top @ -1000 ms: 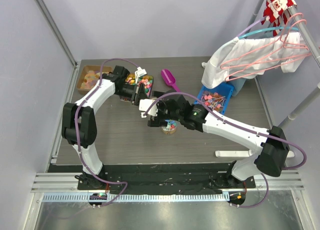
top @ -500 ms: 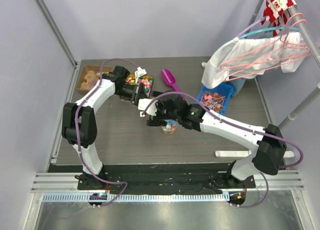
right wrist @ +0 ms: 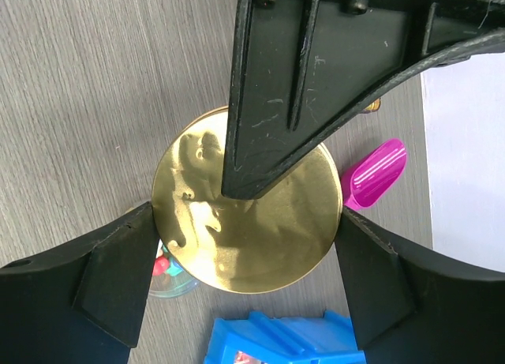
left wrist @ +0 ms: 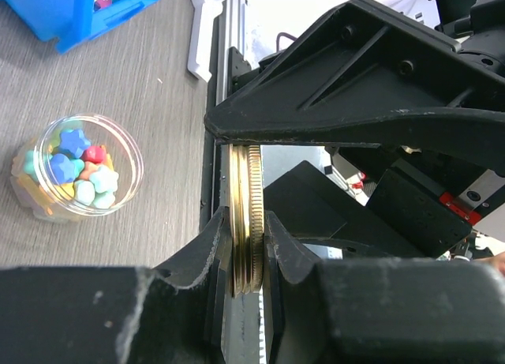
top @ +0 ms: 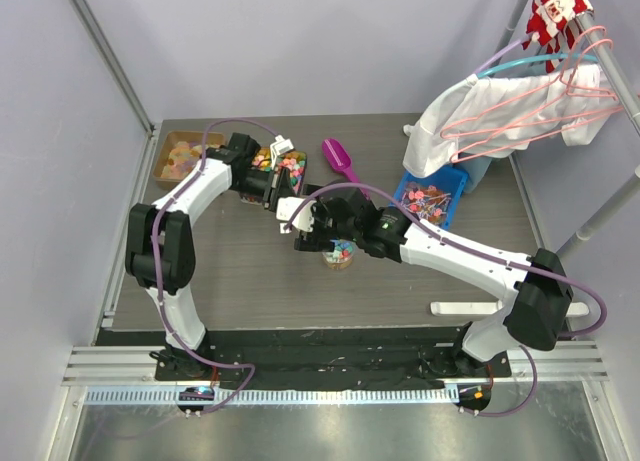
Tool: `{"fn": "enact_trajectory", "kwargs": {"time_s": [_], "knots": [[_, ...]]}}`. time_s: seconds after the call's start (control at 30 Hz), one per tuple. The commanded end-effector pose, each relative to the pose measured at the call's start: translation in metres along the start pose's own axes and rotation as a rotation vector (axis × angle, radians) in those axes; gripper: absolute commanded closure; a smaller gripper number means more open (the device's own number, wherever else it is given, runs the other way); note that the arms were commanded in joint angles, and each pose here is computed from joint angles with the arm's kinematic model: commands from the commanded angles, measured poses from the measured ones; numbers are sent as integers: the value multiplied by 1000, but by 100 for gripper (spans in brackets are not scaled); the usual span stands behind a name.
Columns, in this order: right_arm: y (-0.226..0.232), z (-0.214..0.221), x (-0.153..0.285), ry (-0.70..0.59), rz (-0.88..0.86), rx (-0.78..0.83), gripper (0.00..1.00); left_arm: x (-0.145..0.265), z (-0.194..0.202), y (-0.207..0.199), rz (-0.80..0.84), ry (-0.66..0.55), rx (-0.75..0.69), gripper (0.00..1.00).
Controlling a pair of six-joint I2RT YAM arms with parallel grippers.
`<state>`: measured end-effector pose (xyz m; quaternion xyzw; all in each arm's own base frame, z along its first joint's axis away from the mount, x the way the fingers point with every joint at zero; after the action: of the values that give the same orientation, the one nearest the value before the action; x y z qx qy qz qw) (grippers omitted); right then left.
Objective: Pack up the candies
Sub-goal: Close the bottle lid on the packing bottle.
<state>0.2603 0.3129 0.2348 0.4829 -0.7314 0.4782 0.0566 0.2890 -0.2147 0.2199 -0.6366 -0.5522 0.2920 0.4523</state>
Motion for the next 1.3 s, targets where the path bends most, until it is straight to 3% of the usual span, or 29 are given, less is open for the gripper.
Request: {"fn": "enact_trajectory", "kwargs": {"time_s": [0.0, 0.03, 0.1, 0.13, 0.2, 0.3, 0.53, 0.67, 0.7, 0.93, 1.03, 1.27], "knots": [[-15, -20, 7, -78, 42, -12, 25, 2, -1, -1, 1, -6, -28, 85], [-14, -19, 8, -78, 42, -10, 25, 3, -2, -1, -1, -7, -35, 71], [-8, -14, 7, -68, 31, -7, 24, 5, -4, -4, -10, -12, -48, 55], [-8, -14, 10, -74, 35, -7, 24, 7, -4, -4, -16, -16, -67, 41], [-3, -7, 10, -67, 24, -10, 24, 13, -6, -6, -26, -30, -90, 33], [-2, 0, 14, -62, 20, -22, 23, 20, -8, -7, -48, -46, -127, 30], [1, 22, 21, -79, -53, -110, 23, 35, -7, -7, -181, -49, -246, 5], [6, 48, 20, -70, -137, -211, 23, 43, 4, 11, -357, -50, -297, 0], [6, 51, 20, -75, -156, -231, 24, 47, -5, 8, -408, -86, -392, 0], [17, 71, 11, -64, -262, -322, 24, 65, 3, 13, -669, -240, -529, 0], [24, 74, 8, -64, -291, -330, 24, 73, 8, 14, -750, -248, -557, 0], [46, 89, -6, -22, -370, -347, 24, 72, 8, 14, -734, -256, -538, 0]]}}
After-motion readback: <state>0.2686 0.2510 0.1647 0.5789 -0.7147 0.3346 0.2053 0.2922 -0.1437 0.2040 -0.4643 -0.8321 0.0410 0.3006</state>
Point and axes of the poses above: each gripper's point midway between its finger pads, its own x axis back along the fingers, its own y axis along the line the jaws close on, z = x × y, the point moved 4 cm from there along x, back along the fingers, and after that the axes turned 8 degrees about x, right-handed, at the moved point
